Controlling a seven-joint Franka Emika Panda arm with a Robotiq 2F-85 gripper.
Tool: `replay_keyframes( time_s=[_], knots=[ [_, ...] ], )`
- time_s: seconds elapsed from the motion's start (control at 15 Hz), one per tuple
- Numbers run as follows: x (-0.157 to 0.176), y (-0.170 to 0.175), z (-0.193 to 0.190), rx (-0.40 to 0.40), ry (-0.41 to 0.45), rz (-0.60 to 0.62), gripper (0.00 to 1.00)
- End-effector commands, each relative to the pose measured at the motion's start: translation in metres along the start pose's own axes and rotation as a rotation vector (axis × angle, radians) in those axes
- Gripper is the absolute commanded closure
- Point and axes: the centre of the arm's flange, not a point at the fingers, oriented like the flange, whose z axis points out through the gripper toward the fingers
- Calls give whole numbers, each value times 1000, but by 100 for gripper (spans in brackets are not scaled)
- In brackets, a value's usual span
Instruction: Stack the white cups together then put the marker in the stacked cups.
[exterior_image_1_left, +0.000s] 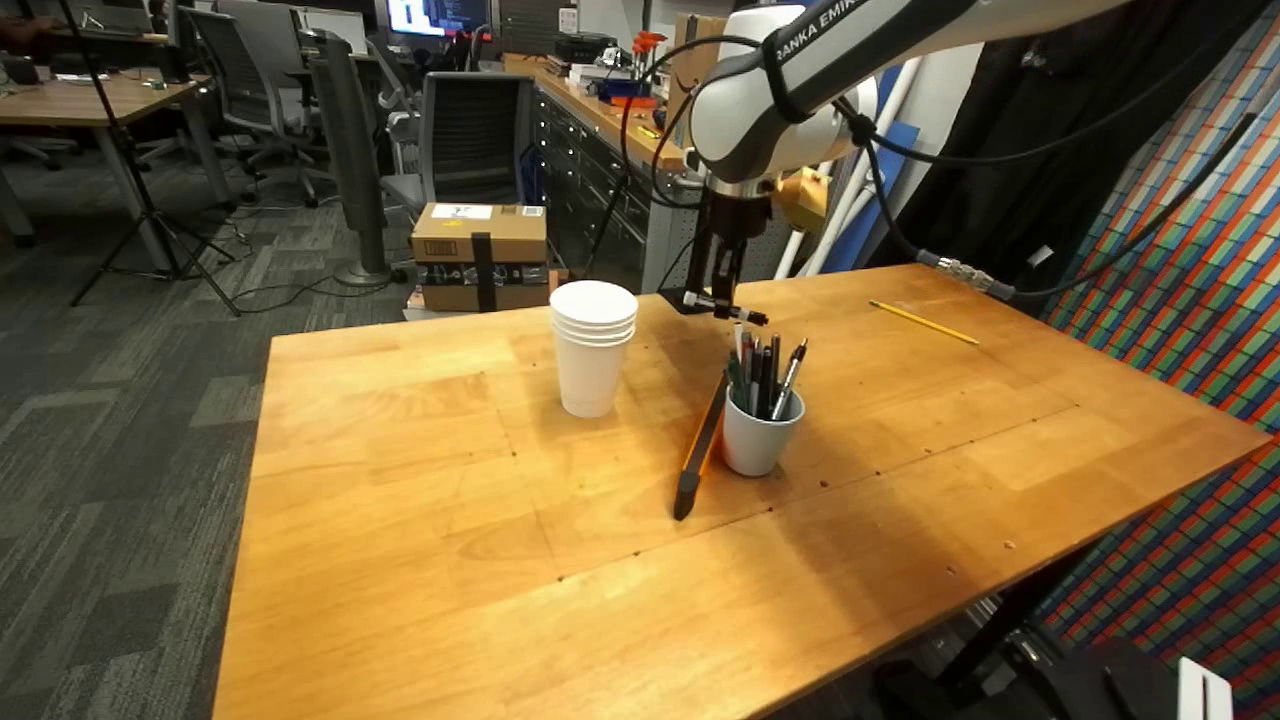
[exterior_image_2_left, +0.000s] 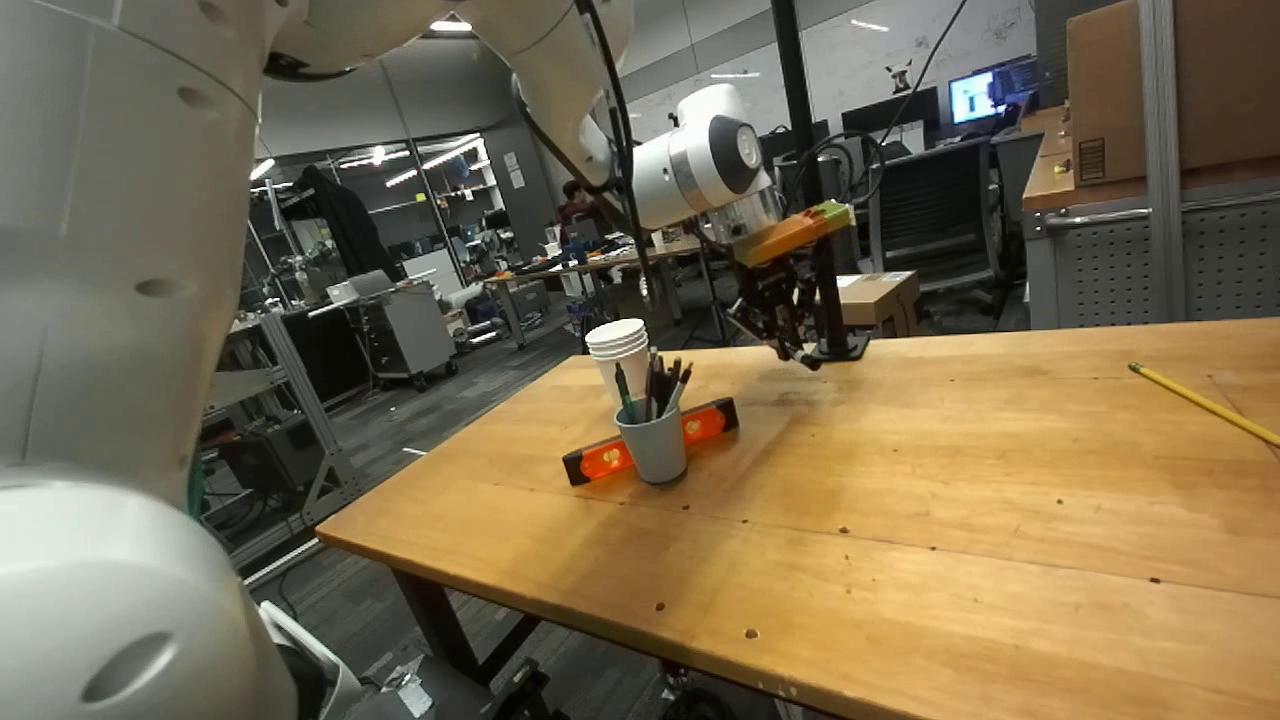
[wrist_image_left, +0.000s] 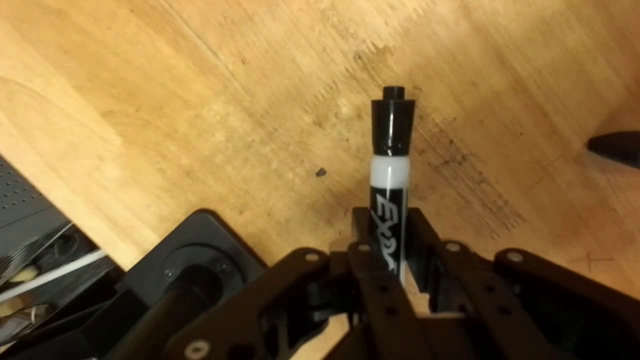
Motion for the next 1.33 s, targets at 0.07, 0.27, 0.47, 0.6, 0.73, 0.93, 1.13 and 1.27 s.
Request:
replay_keyframes(
  time_s=[0.07,0.27,0.47,0.6,0.73,0.93,1.13,1.27],
  knots=[
    [12,-7,-63,-74,66,26,92],
    [16,-17,-95,-108,100,53,92],
    [17,-29,-118,-122,122,127,92],
    [16,-39,-128,-113,140,204,92],
    [15,-50,-136,-72,163,273,92],
    [13,-65,-142,-17,200,341,92],
    [11,-76,-148,25,234,387,92],
    [10,-86,-153,57,271,407,92]
  ],
)
